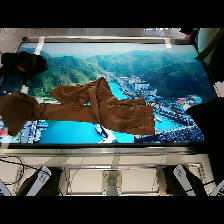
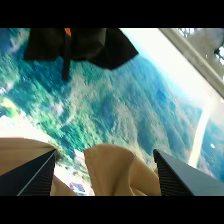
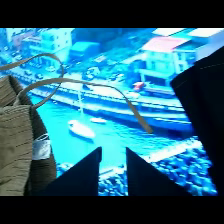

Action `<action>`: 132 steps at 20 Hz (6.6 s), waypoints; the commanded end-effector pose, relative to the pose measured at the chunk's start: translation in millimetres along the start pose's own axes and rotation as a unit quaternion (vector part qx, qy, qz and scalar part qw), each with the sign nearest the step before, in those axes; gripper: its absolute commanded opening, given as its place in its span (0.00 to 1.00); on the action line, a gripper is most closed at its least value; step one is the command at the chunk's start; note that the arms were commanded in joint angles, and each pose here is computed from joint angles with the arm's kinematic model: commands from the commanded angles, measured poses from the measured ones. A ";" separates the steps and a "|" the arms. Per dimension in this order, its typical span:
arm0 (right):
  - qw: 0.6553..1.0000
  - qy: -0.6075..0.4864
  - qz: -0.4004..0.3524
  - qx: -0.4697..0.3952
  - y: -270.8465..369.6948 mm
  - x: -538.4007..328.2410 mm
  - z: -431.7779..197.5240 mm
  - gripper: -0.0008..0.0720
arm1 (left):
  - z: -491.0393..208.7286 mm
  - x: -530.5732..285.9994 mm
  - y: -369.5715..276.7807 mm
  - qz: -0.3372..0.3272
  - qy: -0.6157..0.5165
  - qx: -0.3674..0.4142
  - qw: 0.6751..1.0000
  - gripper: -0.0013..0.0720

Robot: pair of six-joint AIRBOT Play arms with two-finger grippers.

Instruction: Fold the clothes and pants, and hang the long-sleeved shirts on hangers.

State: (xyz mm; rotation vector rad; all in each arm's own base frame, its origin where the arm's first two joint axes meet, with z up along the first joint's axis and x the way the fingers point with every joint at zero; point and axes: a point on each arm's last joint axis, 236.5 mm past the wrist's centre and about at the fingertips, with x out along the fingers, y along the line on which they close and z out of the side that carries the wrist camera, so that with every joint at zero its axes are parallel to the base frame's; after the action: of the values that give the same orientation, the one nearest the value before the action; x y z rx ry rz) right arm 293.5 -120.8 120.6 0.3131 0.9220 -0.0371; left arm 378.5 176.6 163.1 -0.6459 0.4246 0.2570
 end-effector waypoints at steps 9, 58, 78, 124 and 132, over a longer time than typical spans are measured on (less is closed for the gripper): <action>0.993 0.054 0.108 -0.008 62.8 107.5 -11.6 0.30 | -112.6 99.4 -76.4 -0.110 0.150 -0.016 0.982 0.99; 0.968 0.169 0.184 0.019 126.0 200.8 -78.6 0.66 | -134.1 199.1 -35.3 -0.030 0.204 -0.007 0.979 0.03; 0.976 0.074 0.162 -0.125 99.3 67.7 38.0 0.04 | 47.1 35.7 -24.0 -0.021 0.010 0.003 1.000 0.03; 0.997 0.070 0.007 0.037 23.7 35.8 -28.5 0.56 | -182.6 97.7 82.9 0.050 0.317 -0.040 0.946 0.99; 0.992 0.094 0.046 0.069 44.0 32.7 -38.5 0.56 | -159.5 124.4 110.4 0.043 0.339 -0.061 0.938 0.99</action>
State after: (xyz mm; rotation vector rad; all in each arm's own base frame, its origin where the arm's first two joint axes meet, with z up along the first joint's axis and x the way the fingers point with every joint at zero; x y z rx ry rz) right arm 289.9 -74.2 81.0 0.4475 1.0951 -0.0090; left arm 394.9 170.6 -60.5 -0.8171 1.0693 0.1754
